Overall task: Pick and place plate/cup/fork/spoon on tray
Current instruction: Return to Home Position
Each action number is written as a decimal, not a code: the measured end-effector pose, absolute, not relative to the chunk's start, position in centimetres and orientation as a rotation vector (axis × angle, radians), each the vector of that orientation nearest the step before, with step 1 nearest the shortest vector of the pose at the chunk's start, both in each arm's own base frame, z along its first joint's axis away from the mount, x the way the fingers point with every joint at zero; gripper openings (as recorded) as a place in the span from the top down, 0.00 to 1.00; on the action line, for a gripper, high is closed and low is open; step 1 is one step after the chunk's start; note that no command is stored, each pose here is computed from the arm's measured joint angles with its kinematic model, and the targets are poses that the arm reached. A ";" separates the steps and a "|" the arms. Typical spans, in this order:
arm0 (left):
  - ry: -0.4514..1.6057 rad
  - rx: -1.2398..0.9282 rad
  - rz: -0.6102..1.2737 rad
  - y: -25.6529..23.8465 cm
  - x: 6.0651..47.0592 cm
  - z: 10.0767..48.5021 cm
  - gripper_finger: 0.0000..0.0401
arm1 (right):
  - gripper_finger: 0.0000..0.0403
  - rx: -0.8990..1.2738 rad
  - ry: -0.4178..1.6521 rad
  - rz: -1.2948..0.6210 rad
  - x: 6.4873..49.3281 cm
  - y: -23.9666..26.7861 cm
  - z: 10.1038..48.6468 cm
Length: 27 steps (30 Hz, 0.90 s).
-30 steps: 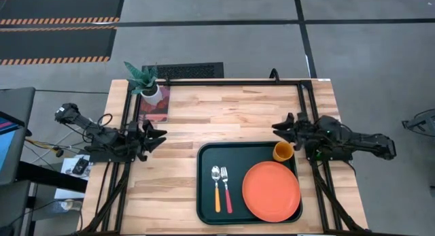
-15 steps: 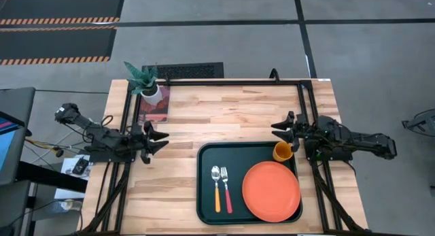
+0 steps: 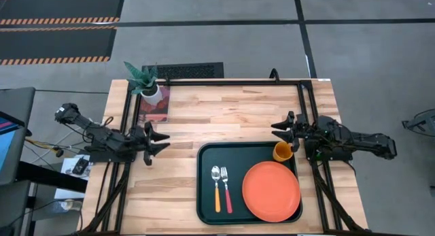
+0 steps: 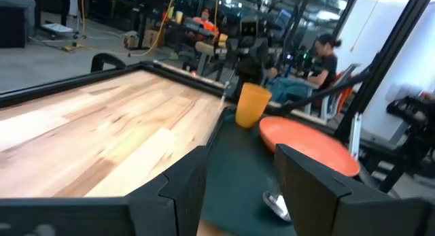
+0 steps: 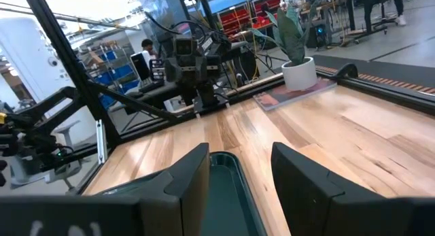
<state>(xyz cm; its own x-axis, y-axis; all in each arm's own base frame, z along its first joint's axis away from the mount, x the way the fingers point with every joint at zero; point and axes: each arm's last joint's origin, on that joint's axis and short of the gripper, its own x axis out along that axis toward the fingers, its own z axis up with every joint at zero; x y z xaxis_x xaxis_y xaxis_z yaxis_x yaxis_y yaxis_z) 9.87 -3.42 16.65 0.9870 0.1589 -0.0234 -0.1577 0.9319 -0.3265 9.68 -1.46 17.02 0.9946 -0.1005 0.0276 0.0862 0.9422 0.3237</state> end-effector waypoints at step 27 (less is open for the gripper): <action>0.059 -0.290 0.170 -3.4 9.8 16.0 0.59 | 0.55 0.329 -0.042 -0.095 9.7 -1.5 17.0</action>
<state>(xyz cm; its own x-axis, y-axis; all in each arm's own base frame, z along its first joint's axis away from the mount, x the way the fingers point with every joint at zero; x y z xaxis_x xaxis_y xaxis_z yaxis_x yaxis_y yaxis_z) 9.84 -3.41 15.98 0.9840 0.1578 -0.0821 -0.1748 0.9441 -0.2794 9.69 -1.46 17.00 0.9946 -0.1001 0.0257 0.0865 0.9420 0.3242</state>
